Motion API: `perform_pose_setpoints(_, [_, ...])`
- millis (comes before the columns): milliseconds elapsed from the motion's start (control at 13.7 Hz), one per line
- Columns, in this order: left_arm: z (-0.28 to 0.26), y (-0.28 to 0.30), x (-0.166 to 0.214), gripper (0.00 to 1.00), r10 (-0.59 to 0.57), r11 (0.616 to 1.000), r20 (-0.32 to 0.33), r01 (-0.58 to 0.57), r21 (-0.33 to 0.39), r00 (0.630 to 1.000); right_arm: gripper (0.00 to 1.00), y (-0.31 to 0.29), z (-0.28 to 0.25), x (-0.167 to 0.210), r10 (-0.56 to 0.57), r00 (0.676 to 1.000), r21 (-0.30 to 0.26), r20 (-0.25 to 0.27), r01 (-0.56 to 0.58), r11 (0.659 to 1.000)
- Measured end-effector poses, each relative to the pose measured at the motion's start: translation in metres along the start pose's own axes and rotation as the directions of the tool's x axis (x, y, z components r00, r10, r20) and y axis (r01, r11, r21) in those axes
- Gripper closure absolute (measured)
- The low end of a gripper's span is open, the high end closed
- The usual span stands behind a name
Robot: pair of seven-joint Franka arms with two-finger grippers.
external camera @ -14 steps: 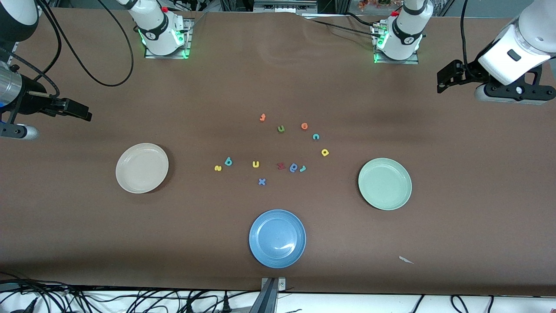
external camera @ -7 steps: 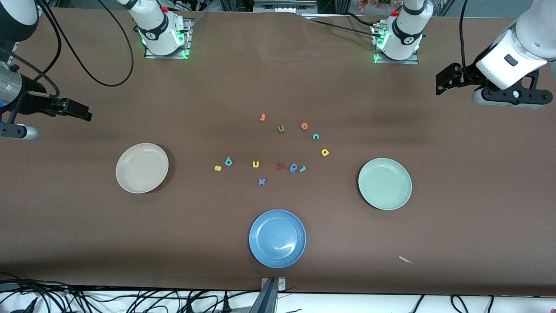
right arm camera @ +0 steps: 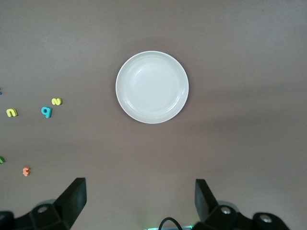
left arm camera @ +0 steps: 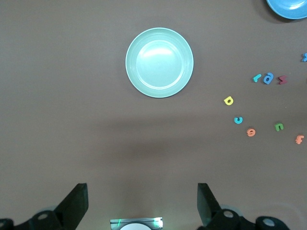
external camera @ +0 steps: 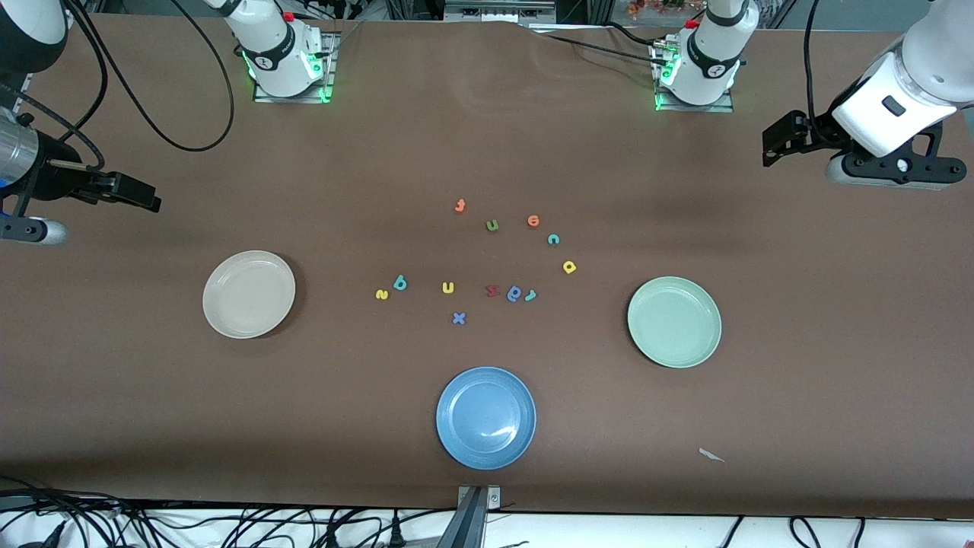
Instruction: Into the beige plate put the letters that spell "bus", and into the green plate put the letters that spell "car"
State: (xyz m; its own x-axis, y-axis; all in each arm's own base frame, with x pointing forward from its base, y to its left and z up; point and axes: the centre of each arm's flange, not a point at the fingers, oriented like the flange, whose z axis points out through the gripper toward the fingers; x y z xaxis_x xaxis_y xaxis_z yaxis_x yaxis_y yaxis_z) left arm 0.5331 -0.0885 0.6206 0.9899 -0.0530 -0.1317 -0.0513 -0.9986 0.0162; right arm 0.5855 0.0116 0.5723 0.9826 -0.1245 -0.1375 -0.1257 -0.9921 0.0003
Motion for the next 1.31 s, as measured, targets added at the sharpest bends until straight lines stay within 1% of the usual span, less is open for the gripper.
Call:
perform_pose_setpoints(218, [0.0013, 0.0012, -0.0017, 0.0, 0.003, 1.0, 0.015, -0.003, 0.002, 1.0, 0.0, 0.0, 0.0, 0.0, 0.0, 1.0, 0.0, 0.0, 0.0, 1.0])
perform_pose_setpoints(874, [0.0, 0.0079, -0.0027, 0.0, 0.015, 1.0, 0.012, -0.015, 0.003, 1.0, 0.0, 0.0, 0.0, 0.0, 0.0, 1.0, 0.0, 0.0, 0.0, 1.0])
perform_pose_setpoints(1311, [-0.0015, 0.002, -0.0023, 0.0, 0.004, 1.0, 0.01, -0.004, 0.002, 1.0, 0.0, 0.0, 0.0, 0.0, 0.0, 1.0, 0.0, 0.0, 0.0, 1.0])
